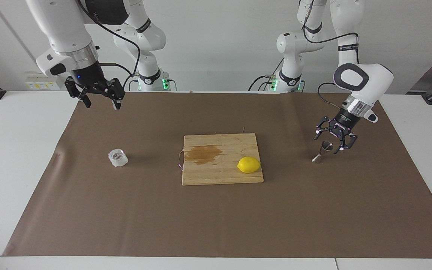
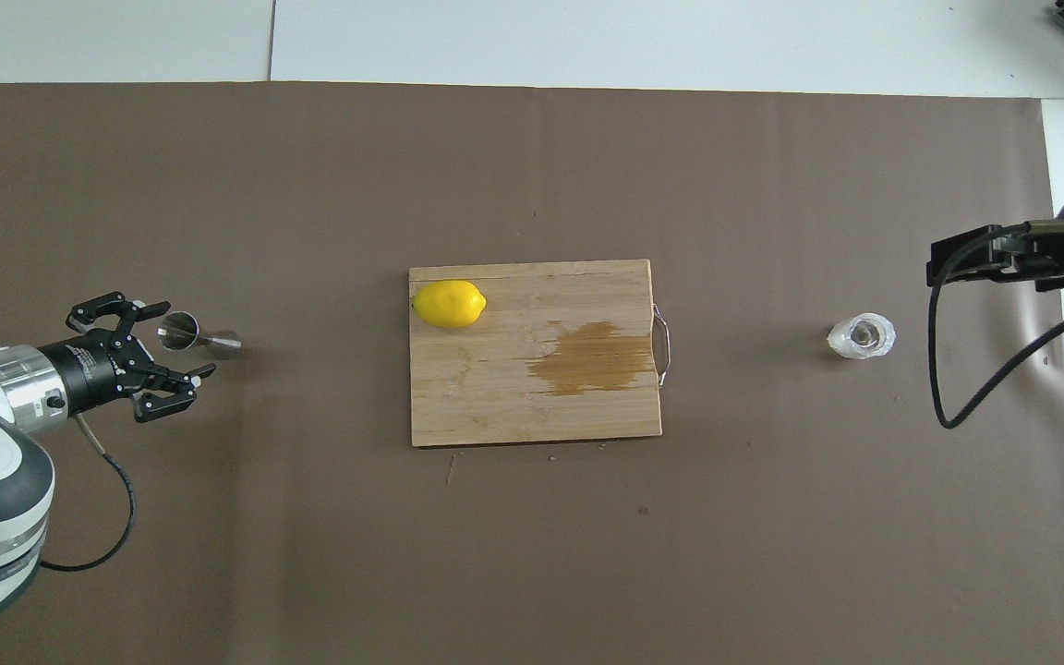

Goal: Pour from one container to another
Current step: 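Advance the left gripper around the metal cup and close it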

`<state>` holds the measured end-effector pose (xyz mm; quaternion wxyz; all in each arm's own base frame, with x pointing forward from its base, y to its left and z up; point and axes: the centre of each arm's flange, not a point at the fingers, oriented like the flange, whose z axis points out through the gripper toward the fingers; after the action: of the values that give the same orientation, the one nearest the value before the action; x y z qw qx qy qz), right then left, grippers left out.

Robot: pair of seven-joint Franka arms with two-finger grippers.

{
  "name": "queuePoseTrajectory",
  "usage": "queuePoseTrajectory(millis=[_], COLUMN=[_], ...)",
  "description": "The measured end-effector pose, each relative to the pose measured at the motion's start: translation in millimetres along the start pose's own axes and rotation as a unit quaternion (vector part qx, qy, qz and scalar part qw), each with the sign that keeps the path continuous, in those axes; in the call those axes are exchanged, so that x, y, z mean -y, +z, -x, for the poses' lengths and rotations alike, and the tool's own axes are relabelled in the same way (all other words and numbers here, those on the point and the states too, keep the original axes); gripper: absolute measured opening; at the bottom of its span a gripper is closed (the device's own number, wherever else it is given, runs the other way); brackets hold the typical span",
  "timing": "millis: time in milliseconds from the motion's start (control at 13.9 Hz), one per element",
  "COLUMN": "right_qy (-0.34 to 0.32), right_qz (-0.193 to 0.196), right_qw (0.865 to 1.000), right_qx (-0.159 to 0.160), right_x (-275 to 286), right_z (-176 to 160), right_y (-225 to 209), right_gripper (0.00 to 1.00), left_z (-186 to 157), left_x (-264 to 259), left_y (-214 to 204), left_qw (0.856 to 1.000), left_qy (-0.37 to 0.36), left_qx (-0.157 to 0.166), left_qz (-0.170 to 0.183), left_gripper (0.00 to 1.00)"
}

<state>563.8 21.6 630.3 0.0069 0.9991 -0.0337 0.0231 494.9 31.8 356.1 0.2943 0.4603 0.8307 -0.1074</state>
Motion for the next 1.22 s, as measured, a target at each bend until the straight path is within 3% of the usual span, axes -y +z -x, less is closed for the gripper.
queuePoseTrajectory(millis=[718, 1220], right_qy=[0.000, 0.000], right_qz=[0.000, 0.000], right_qw=[1.000, 1.000], right_qx=[0.000, 0.000], right_x=[0.0, 0.0], right_z=[0.0, 0.0], right_y=[0.0, 0.0], right_gripper=[1.00, 1.00], left_z=[1.1, 1.2], left_x=[-0.1, -0.2], left_y=[0.0, 0.1], left_qw=[1.000, 1.000], left_qy=[-0.003, -0.004], left_qx=[-0.001, -0.002], left_qz=[0.004, 0.006], left_gripper=[1.00, 0.88])
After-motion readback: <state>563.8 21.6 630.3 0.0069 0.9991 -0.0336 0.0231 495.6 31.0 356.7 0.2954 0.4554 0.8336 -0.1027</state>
